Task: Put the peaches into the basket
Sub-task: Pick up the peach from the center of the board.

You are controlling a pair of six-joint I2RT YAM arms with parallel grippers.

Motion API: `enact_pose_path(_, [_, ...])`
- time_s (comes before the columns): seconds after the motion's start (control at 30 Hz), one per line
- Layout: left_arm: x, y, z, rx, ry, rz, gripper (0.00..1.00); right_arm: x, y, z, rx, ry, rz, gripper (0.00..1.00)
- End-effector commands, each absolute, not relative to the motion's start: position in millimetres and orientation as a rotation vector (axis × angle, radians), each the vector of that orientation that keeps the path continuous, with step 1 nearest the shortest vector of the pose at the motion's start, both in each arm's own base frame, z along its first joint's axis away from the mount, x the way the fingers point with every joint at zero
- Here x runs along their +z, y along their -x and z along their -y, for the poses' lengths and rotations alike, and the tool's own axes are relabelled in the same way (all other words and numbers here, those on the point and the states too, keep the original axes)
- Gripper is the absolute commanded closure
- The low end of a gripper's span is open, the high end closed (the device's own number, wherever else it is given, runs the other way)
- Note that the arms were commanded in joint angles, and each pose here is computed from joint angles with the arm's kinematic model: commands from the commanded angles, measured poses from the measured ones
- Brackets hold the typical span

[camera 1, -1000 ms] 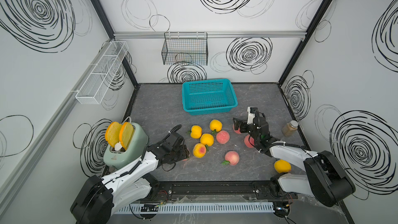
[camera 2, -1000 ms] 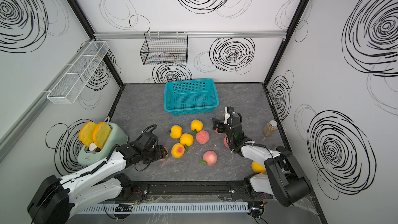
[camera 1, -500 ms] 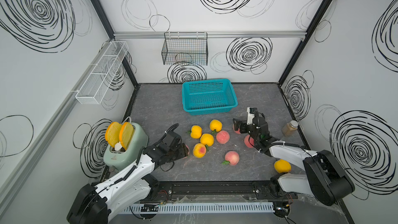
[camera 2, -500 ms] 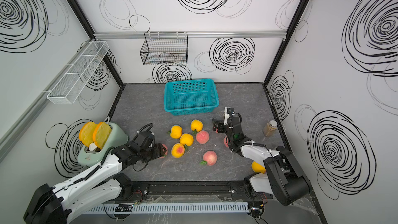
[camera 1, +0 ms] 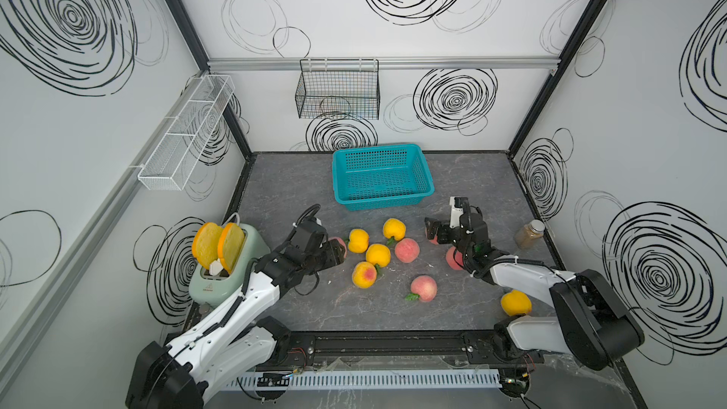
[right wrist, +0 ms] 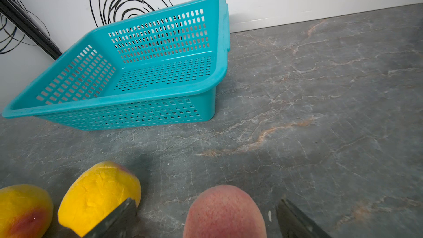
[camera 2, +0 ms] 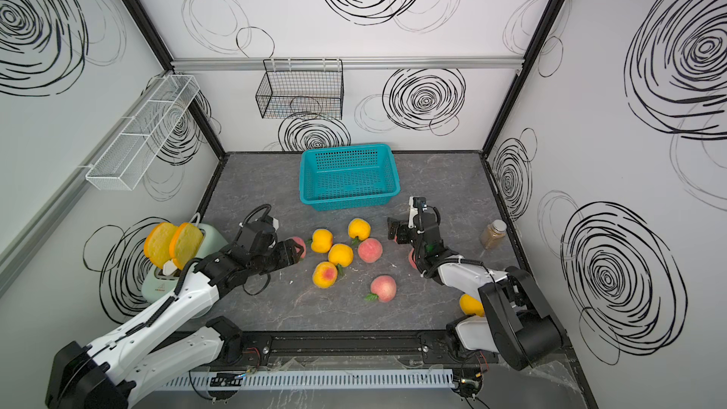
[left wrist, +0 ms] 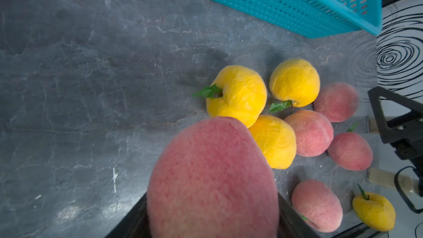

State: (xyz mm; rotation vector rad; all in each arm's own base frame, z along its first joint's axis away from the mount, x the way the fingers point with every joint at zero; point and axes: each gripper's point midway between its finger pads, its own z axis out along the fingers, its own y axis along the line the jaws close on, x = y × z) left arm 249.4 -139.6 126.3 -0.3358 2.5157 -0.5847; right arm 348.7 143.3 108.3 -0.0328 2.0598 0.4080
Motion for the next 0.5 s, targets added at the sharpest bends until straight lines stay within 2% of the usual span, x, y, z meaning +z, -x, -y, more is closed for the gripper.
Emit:
enact_pose_path(0.0, [168, -287, 154, -0.603, 0.214, -2.398, 0.51, 116, -353, -148, 0.415, 0.040, -2.048, 0.01])
enact_pose_path(0.3, [222, -364, 175, -0.494, 0.077, -2.337, 0.49, 114, -355, -151, 0.419, 0.044, -2.056, 0.01])
enact_pose_path(0.47, [223, -401, 198, -0.608, 0.146, -2.248, 0.49, 114, -355, -151, 0.425, 0.042, -2.049, 0.01])
